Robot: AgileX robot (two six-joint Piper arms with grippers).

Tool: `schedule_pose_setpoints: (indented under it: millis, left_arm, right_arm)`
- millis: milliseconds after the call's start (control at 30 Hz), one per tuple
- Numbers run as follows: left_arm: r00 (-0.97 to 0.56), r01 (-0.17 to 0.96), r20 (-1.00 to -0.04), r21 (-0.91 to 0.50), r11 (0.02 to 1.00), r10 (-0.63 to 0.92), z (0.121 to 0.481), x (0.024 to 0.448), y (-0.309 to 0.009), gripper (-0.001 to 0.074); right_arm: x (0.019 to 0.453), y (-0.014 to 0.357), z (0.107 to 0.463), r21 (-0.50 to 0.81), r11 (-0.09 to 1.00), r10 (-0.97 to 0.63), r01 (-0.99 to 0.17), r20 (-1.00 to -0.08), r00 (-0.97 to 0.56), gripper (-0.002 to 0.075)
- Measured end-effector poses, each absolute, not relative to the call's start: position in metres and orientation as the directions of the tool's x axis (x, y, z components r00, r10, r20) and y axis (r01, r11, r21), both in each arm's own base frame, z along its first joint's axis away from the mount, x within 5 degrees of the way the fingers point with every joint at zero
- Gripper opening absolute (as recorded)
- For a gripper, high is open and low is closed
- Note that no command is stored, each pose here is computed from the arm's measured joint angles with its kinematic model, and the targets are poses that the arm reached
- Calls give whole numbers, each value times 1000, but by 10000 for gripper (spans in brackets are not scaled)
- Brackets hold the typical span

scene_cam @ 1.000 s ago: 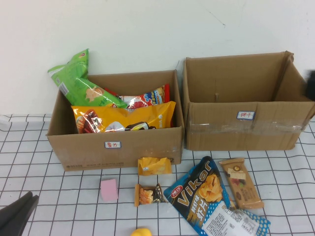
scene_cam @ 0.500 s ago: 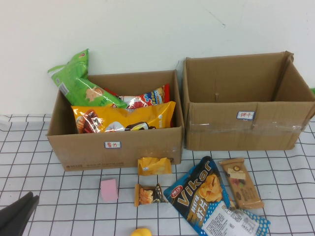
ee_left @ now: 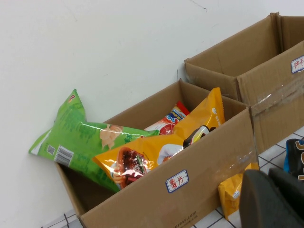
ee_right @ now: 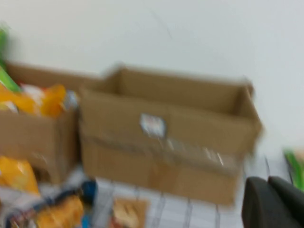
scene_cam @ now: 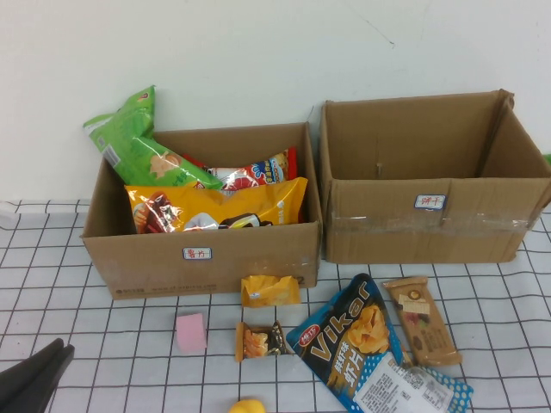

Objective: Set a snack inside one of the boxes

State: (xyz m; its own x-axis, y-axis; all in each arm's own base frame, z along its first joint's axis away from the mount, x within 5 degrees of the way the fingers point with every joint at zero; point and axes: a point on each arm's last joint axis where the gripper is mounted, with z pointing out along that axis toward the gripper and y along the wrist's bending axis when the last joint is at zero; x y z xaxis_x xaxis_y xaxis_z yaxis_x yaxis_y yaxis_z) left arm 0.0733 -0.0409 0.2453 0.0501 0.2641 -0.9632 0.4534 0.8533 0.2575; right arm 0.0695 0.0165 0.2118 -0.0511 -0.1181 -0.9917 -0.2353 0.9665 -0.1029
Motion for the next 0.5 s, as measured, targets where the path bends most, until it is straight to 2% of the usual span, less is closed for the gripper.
schedule_pose_setpoints:
  millis: [133, 300, 500]
  left_arm:
    - [50, 453, -963, 258, 853, 264, 245, 73, -41, -2]
    - [51, 456, -963, 257, 852, 264, 245, 73, -41, -2]
    - [51, 457, -963, 257, 851, 264, 245, 73, -41, -2]
  right_arm:
    - [63, 7, 196, -87, 989, -105, -120, -983, -153, -1]
    - [55, -2, 191, -87, 996, -85, 4, -979, -187, -1]
    - [54, -5, 175, -87, 995, -71, 49, -962, -262, -1]
